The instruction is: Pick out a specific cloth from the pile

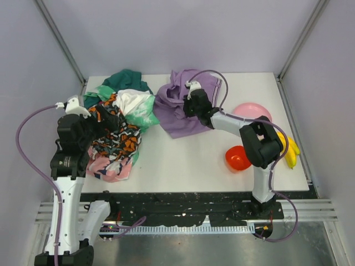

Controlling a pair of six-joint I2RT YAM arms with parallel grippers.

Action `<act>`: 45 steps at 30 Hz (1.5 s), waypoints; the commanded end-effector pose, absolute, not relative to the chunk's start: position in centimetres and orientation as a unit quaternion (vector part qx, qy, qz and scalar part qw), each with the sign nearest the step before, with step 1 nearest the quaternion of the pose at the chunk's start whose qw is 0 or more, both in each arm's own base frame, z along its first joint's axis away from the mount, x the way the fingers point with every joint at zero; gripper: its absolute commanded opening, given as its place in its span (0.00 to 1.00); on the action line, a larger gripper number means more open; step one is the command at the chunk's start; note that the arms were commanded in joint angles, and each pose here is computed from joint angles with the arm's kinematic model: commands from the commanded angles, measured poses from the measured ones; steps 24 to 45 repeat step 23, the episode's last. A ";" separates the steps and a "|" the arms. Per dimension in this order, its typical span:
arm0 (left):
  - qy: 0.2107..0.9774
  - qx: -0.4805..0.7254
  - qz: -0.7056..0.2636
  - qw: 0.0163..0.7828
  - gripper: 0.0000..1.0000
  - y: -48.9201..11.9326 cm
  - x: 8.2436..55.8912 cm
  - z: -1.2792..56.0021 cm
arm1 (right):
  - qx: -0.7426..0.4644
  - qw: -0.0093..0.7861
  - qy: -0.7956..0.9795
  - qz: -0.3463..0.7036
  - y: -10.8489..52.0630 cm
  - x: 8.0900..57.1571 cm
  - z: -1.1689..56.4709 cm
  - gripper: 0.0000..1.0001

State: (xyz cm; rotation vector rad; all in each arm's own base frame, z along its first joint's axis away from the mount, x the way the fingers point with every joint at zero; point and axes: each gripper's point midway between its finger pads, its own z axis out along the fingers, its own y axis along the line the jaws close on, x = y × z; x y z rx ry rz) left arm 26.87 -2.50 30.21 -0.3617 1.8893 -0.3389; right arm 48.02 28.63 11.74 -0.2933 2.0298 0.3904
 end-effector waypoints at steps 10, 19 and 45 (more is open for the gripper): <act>0.778 -0.155 -0.160 0.587 1.00 -2.8 24.9 32.1 | -0.081 0.658 0.740 0.108 20.2 41.6 36.4 0.95; 0.765 -0.160 -0.159 0.603 1.00 -2.6 23.7 33.0 | 0.039 0.722 0.690 0.026 9.2 32.9 39.4 0.95; 0.765 -0.160 -0.161 0.603 1.00 -2.7 23.3 33.1 | 0.067 0.735 0.674 0.015 7.2 31.2 40.0 0.95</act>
